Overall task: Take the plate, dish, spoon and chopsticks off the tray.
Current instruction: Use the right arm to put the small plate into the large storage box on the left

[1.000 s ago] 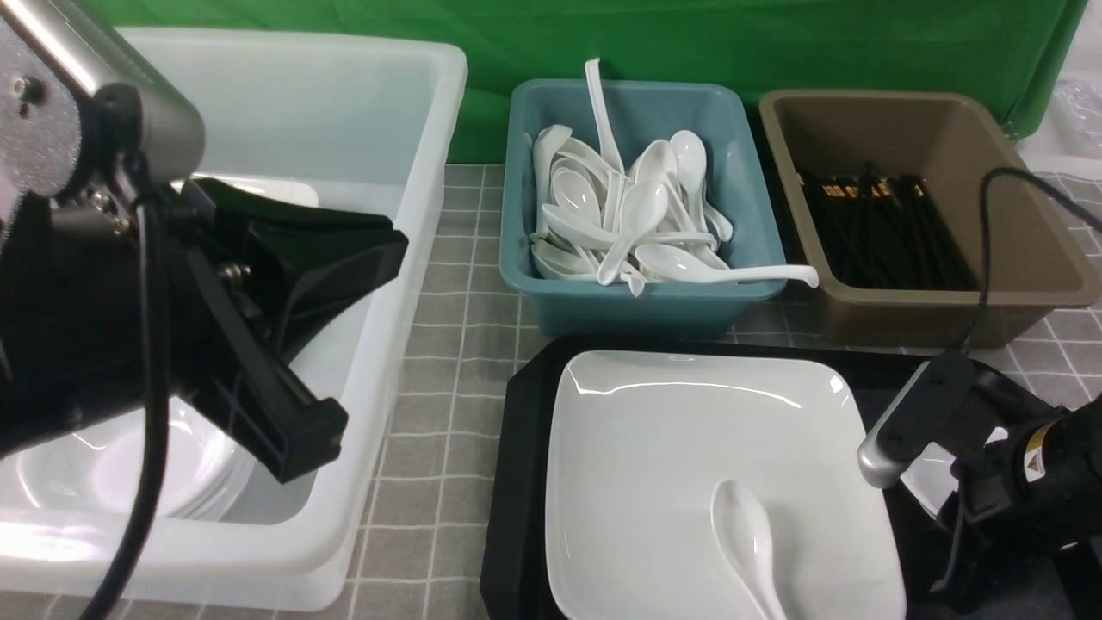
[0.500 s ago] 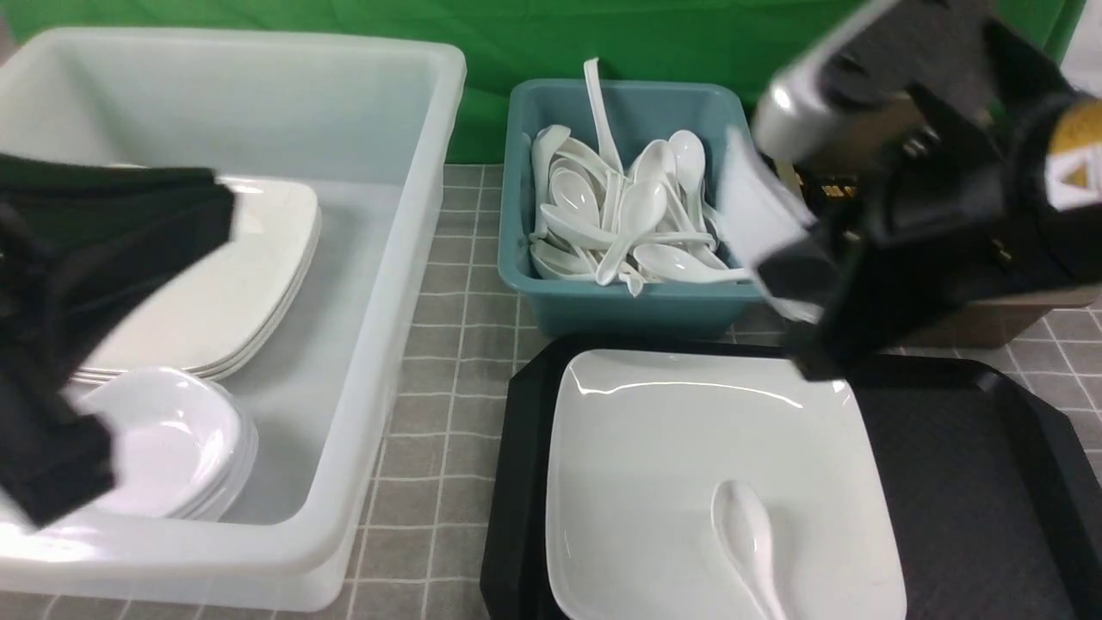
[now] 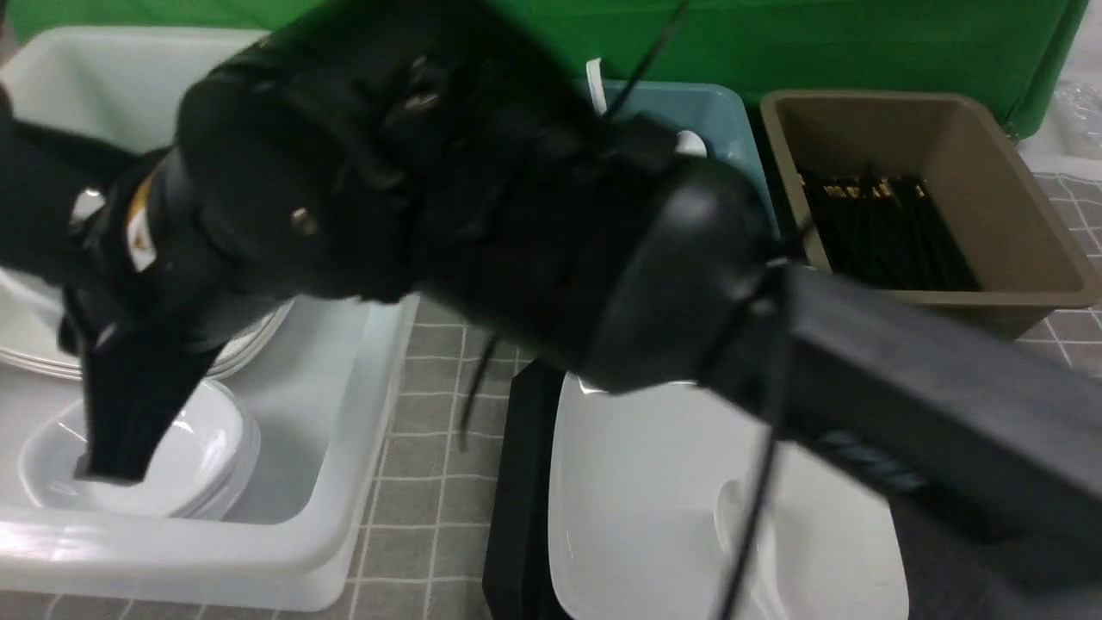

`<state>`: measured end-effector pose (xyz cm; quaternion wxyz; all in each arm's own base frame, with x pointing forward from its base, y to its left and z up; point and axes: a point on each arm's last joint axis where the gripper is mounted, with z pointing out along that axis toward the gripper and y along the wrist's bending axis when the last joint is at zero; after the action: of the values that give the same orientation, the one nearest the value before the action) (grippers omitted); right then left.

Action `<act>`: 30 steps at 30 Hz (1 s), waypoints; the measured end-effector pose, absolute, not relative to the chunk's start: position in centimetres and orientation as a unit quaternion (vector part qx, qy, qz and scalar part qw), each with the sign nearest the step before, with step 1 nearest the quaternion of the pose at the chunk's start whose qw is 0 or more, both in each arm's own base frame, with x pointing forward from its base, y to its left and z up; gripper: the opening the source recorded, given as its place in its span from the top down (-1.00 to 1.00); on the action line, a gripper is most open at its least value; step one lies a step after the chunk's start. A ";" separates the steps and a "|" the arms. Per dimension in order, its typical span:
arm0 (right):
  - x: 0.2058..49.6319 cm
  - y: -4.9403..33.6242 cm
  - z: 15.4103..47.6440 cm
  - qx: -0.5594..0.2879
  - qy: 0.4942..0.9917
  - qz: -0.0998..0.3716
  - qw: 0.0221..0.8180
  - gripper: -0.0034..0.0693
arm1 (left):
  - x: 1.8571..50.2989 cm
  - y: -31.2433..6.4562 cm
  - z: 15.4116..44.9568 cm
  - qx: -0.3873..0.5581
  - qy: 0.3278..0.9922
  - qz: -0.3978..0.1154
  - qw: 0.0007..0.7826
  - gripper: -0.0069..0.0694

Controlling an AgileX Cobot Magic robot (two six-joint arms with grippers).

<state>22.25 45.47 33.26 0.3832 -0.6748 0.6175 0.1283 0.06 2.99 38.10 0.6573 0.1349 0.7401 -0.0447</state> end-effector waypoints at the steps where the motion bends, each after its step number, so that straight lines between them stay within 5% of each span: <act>1: 22.6 46.3 32.1 -0.679 0.617 0.128 0.378 0.74 | 0.0 3.0 38.1 0.134 0.741 -0.044 0.657 0.77; 9: 24.2 49.7 24.9 -0.692 0.629 0.121 0.333 0.74 | 0.0 3.1 38.0 0.136 0.744 -0.041 0.653 0.77; 16: 24.4 50.2 24.4 -0.685 0.629 0.132 0.343 0.69 | 0.0 3.1 38.0 0.137 0.744 -0.041 0.653 0.77; 25: 24.4 49.7 24.9 -0.685 0.637 0.128 0.329 -0.39 | -0.1 2.7 37.9 0.143 0.746 -0.064 0.647 0.77; 30: 23.7 47.8 28.2 -0.689 0.647 0.122 0.302 -0.50 | -0.2 2.4 37.8 0.148 0.747 -0.079 0.643 0.77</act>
<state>23.68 47.82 28.17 0.3024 -0.6888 0.6474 0.1221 -0.23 2.45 37.84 0.6432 0.1479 0.7472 -0.0787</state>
